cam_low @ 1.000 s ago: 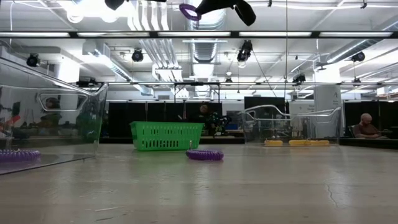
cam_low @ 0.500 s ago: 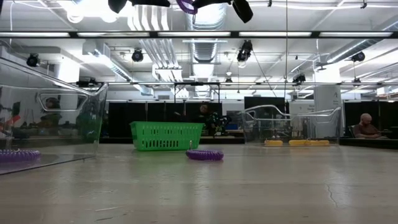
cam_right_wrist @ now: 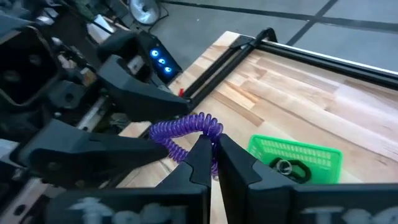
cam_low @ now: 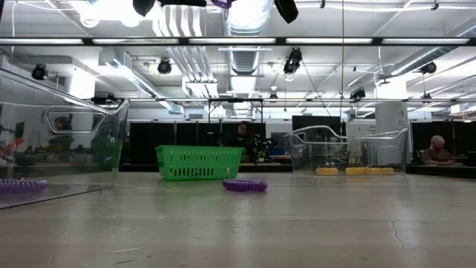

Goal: Sort spring keychains
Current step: Put the top purple spring keychain into the bottom transparent bin

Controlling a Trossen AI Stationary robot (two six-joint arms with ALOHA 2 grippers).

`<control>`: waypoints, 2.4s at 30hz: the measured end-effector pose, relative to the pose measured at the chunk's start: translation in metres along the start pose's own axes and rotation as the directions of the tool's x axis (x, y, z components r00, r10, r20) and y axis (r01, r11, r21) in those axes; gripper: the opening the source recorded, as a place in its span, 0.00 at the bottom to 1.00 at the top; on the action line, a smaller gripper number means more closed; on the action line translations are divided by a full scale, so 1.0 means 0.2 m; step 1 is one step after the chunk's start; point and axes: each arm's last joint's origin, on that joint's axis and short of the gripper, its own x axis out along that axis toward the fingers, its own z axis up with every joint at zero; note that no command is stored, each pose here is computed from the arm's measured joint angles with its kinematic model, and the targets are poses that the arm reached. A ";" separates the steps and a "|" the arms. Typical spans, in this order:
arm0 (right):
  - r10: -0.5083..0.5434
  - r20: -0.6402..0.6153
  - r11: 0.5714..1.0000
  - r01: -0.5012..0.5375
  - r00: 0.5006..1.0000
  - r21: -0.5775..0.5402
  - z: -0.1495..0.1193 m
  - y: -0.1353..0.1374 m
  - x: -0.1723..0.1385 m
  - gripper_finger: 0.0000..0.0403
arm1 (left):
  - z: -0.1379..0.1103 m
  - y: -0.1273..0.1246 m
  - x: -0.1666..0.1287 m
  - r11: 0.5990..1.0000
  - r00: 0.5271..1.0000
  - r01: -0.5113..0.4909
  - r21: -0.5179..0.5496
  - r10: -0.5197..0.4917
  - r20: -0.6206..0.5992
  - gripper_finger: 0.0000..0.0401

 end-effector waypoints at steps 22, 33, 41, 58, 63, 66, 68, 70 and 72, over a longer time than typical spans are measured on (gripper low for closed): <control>0.088 -0.032 0.996 -0.088 0.996 -0.003 -0.01 0.03 0.00 0.02 | 0.01 0.02 0.03 0.981 0.992 0.111 -0.161 -0.121 -0.048 0.18; 0.104 -0.055 0.994 -0.105 0.993 -0.020 -0.02 0.03 0.01 0.06 | 0.00 0.01 0.03 0.964 0.976 0.178 -0.196 -0.199 -0.090 0.05; 0.129 -0.073 0.988 -0.135 0.989 -0.077 -0.01 0.04 0.01 0.15 | -0.01 0.02 -0.01 0.938 0.942 0.243 -0.248 -0.290 -0.172 0.04; 0.137 -0.080 0.978 -0.147 0.987 -0.149 0.00 0.02 0.01 0.57 | 0.01 0.18 -0.26 0.828 0.684 0.295 -0.477 -0.531 -0.500 0.05; 0.124 -0.080 0.976 -0.136 0.989 -0.170 0.00 0.01 0.02 0.59 | -0.08 0.19 -0.32 0.847 0.517 0.195 -0.495 -0.518 -0.682 0.06; 0.117 -0.078 0.976 -0.129 0.990 -0.175 0.01 0.00 0.02 0.59 | -0.15 0.18 -0.35 0.875 0.389 0.149 -0.461 -0.481 -0.786 0.06; 0.114 -0.078 0.977 -0.126 0.990 -0.174 0.01 -0.01 0.03 0.59 | -0.19 0.17 -0.36 0.896 0.315 0.125 -0.427 -0.444 -0.839 0.06; 0.113 -0.078 0.977 -0.125 0.991 -0.174 0.01 -0.01 0.03 0.58 | -0.23 0.16 -0.36 0.916 0.280 0.114 -0.385 -0.402 -0.872 0.06; 0.113 -0.077 0.977 -0.125 0.991 -0.174 0.01 -0.01 0.03 0.58 | -0.27 0.14 -0.35 0.928 0.260 0.119 -0.352 -0.372 -0.891 0.06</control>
